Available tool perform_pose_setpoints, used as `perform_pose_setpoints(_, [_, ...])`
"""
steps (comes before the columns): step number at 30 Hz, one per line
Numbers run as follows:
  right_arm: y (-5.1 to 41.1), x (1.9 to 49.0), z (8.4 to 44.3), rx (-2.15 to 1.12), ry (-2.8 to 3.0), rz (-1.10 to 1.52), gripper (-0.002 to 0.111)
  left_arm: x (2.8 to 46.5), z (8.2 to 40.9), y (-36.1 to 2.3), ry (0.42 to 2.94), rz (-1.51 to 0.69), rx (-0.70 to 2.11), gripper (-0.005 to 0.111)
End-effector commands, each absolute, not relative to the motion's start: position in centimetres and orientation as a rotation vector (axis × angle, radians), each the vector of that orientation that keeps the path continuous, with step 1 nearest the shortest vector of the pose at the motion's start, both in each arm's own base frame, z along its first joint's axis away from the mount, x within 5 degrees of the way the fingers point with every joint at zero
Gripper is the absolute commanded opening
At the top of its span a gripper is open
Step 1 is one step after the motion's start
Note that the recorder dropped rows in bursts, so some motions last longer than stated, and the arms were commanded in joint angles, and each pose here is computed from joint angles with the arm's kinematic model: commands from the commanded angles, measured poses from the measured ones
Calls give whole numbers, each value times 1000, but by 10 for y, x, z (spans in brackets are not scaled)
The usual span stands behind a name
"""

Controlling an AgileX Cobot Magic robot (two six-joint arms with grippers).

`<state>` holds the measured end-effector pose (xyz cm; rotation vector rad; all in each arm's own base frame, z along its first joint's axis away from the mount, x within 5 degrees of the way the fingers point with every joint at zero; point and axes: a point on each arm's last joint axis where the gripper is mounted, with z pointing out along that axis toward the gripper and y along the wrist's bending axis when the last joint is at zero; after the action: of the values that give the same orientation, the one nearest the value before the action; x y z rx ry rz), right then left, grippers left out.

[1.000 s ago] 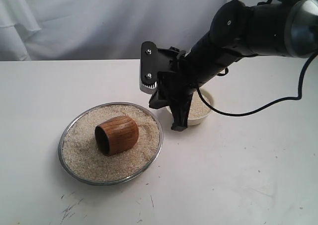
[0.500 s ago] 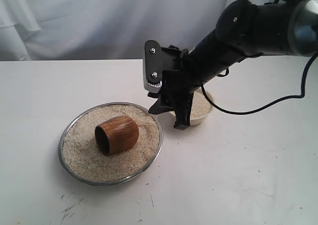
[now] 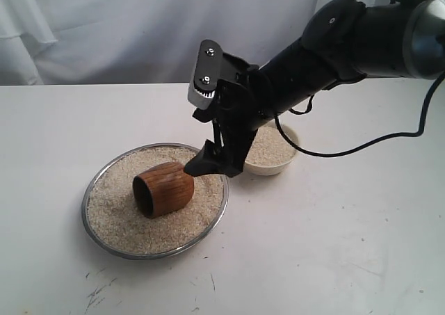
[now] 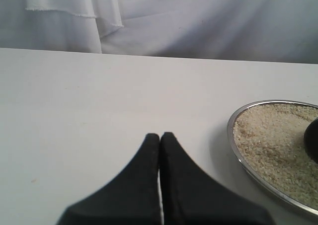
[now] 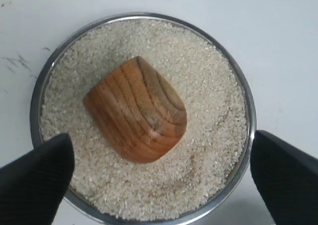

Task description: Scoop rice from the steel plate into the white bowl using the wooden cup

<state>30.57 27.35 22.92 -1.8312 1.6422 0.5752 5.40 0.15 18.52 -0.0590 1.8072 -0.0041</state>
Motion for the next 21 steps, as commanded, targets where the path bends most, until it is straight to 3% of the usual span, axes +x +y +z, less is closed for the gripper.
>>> perform_pose_setpoints(1, [276,308,235,-1727,1673,627,87,54,184,1,1801,-6,-57,0])
perform_pose_setpoints(8, [277,305,235,-1708,1704,681,87,54,184,1,1801,-6,-57,0])
perform_pose_setpoints(16, [275,324,223,-1798,1535,384,87,54,184,1,1801,-6,-57,0])
perform_pose_setpoints(21, [277,328,206,-1861,1497,352,87,54,184,1,1801,-6,-57,0])
